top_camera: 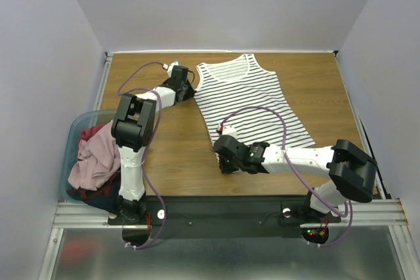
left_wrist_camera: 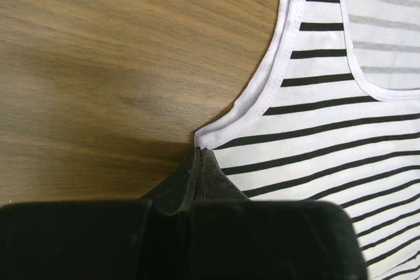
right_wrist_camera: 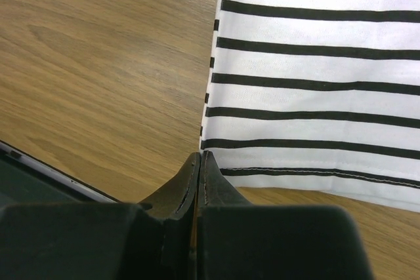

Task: Fold and stack the tank tops
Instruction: Fold the tank top

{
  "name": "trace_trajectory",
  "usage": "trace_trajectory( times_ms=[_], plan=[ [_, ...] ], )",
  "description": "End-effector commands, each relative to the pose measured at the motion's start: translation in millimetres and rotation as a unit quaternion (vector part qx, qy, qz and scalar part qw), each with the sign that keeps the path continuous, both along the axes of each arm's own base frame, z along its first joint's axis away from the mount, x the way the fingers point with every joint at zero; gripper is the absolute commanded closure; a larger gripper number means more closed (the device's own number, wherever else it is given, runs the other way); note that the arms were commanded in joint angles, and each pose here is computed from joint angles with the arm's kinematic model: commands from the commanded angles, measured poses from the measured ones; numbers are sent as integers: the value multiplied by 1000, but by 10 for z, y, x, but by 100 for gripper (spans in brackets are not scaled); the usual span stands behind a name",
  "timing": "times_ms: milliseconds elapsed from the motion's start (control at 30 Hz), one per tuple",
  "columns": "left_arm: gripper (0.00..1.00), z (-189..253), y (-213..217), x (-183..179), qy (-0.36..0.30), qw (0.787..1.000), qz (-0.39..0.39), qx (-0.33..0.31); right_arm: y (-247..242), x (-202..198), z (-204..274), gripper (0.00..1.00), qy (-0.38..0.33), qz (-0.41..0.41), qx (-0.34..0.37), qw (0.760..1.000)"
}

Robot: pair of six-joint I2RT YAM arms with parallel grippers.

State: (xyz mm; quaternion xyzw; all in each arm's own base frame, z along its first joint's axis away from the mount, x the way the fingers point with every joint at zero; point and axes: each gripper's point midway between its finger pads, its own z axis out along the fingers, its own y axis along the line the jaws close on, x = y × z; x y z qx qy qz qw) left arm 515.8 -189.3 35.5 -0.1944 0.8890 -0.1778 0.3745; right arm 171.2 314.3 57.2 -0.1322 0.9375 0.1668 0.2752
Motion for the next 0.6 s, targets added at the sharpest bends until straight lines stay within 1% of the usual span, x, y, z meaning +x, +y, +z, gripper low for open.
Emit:
trace_trajectory(
  times_ms=[0, 33, 133, 233, 367, 567],
  plan=[
    [100, 203, 260, 48, -21, 998, 46, 37, 167, -138, -56, 100, 18, 21, 8, 1000],
    [100, 307, 317, 51, -29, 997, 60, 33, 203, -165, -78, 99, 21, 26, 6, 999],
    [100, 377, 540, 24, -31, 994, 93, 37, 362, -257, -180, 100, 34, 36, 5, 999],
    [100, 411, 722, 12, -31, 991, 118, 46, 561, -392, -169, 100, 50, 60, 28, 997],
    [100, 480, 879, -1, -29, 989, 138, 48, 860, -463, -29, 100, 61, 87, 76, 991],
    [100, 587, 1021, 1, -33, 987, 153, 49, 1015, -499, 137, 100, 67, 106, 106, 986]
  ],
)
